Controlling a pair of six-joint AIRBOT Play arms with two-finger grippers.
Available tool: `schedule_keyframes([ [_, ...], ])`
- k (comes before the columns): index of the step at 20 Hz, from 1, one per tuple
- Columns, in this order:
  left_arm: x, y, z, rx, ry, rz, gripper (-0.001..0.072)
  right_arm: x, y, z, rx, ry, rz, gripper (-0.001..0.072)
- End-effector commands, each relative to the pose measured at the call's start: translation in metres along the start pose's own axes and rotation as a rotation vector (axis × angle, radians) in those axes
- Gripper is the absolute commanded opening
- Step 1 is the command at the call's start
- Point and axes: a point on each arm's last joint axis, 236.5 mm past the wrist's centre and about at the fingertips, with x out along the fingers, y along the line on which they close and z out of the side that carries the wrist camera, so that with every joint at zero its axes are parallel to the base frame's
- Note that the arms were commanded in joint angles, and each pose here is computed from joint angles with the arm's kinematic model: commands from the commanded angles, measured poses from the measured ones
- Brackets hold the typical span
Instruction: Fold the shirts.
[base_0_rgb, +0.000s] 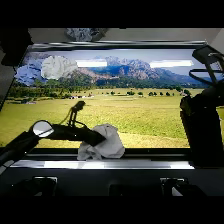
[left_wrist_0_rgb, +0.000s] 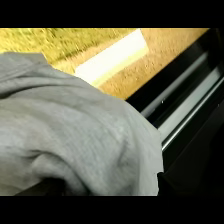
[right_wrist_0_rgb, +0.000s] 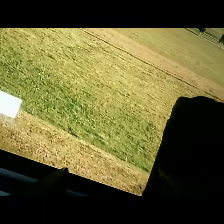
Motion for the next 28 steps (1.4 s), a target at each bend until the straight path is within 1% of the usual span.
schedule_keyframes([
  [1,-0.049,0.022,0.051,-0.058,-0.141,0.043,0.072,0.024,0.02,-0.008,-0.005,0.104,0.113,0.0652],
  [2,-0.074,0.037,0.067,-0.082,-0.182,0.071,0.072,0.032,0.035,-0.012,-0.012,0.14,0.185,0.0652],
  [4,-0.106,0.078,0.059,-0.198,-0.155,0.139,0.072,0.053,0.071,-0.018,-0.04,0.169,0.346,0.0652],
  [7,-0.117,0.146,-0.008,-0.344,0.012,0.282,0.072,0.093,0.119,-0.043,-0.014,0.222,0.541,0.0653],
  [9,-0.106,0.17,-0.035,-0.48,0.028,0.29,0.072,0.115,0.149,-0.067,0.036,0.274,0.655,0.0653],
  [12,-0.071,0.174,-0.048,-0.612,0.044,0.208,0.072,0.132,0.186,-0.087,0.108,0.291,0.796,0.0653],
  [15,-0.037,0.173,-0.036,-0.668,0.034,0.135,0.072,0.143,0.198,-0.104,0.12,0.314,0.827,0.0657],
  [16,-0.027,0.173,-0.035,-0.684,0.038,0.123,0.072,0.145,0.199,-0.108,0.116,0.316,0.83,0.0706],
  [20,-0.004,0.189,-0.023,-0.685,-0.022,0.159,0.072,0.153,0.203,-0.115,0.12,0.312,0.835,0.0714],
  [22,-0.002,0.194,-0.016,-0.672,-0.054,0.183,0.0702,0.157,0.212,-0.118,0.149,0.304,0.866,0.0715],
  [23,0.0,0.196,-0.016,-0.679,-0.06,0.19,0.0596,0.16,0.217,-0.12,0.168,0.295,0.878,0.0715],
  [24,0.002,0.199,-0.015,-0.704,-0.066,0.198,0.0474,0.165,0.223,-0.123,0.173,0.293,0.881,0.0715],
  [25,0.004,0.203,-0.015,-0.748,-0.079,0.208,0.037,0.168,0.232,-0.129,0.152,0.3,0.875,0.0714],
  [26,0.005,0.207,-0.013,-0.781,-0.095,0.217,0.0338,0.171,0.244,-0.133,0.116,0.306,0.871,0.0715],
  [27,0.005,0.208,-0.011,-0.795,-0.107,0.221,0.0128,0.172,0.258,-0.135,0.073,0.306,0.864,0.0715],
  [28,0.004,0.208,-0.01,-0.792,-0.107,0.22,0.0041,0.173,0.27,-0.133,0.05,0.296,0.854,0.0716],
])
